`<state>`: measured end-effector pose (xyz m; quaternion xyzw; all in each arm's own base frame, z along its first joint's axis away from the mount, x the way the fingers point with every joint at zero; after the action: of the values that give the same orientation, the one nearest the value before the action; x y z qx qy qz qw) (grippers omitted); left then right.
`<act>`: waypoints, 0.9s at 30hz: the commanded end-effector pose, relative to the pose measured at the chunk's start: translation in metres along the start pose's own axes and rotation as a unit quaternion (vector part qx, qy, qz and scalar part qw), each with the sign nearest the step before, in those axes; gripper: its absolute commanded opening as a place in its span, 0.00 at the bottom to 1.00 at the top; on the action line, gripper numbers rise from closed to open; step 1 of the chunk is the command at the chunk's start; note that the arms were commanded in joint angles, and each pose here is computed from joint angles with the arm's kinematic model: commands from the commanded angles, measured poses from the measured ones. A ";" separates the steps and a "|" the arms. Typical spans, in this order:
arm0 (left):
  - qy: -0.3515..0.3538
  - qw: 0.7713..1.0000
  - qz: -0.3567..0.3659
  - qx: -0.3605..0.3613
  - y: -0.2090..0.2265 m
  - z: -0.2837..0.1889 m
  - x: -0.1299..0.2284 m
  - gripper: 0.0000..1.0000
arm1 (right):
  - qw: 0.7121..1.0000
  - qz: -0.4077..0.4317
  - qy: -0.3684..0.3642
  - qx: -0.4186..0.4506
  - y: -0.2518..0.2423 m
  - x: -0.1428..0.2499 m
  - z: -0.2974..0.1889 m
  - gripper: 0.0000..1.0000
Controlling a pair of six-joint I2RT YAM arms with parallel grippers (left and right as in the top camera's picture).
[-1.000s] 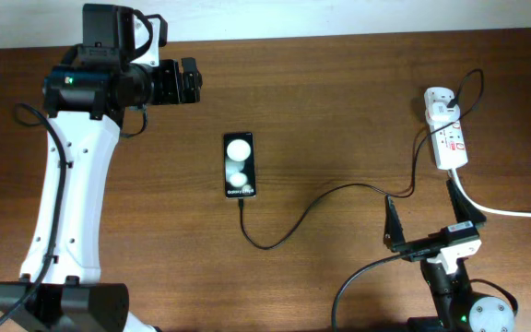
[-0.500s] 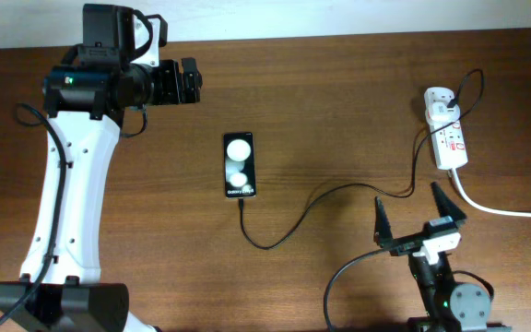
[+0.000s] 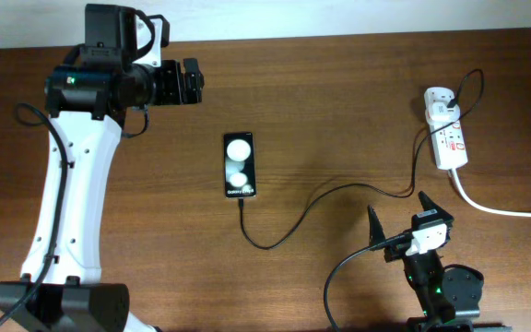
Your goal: Plug charger to phone and switch on socket
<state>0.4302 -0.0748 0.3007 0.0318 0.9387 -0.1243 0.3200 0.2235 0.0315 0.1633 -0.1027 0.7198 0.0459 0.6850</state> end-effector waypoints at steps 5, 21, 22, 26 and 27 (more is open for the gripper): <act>0.001 1.000 0.005 0.003 -0.003 0.001 0.000 0.99 | 1.000 0.003 -0.001 -0.006 0.002 0.001 0.000 0.99; -0.124 0.991 0.055 -0.022 -0.002 -0.043 0.014 0.99 | 1.000 0.003 -0.001 -0.006 0.002 0.001 0.000 0.99; -0.152 0.985 0.077 -0.013 -0.004 -0.047 0.023 0.99 | 1.000 0.003 -0.001 -0.006 0.002 0.001 0.000 0.99; -0.228 0.963 0.143 -0.003 -0.005 -0.054 0.073 0.99 | 1.000 0.003 -0.001 -0.006 0.002 0.001 0.000 0.99; -0.248 0.955 0.162 -0.007 -0.003 -0.055 0.086 0.99 | 1.000 0.003 -0.001 -0.006 0.002 0.001 0.000 0.99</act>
<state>0.3530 -0.0645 0.3117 0.0994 0.8332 -0.0874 0.5368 0.2235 0.0314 0.1637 -0.1027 0.7191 0.0455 0.6857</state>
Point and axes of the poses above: each gripper's point midway between its finger pads, its own z axis out along the fingers, its own y axis along the line the jaws close on, x = y × z, the point moved 2 cm from there along -z, back along the fingers, and after that the axes turned 1 degree about z, right-handed, at the moved point
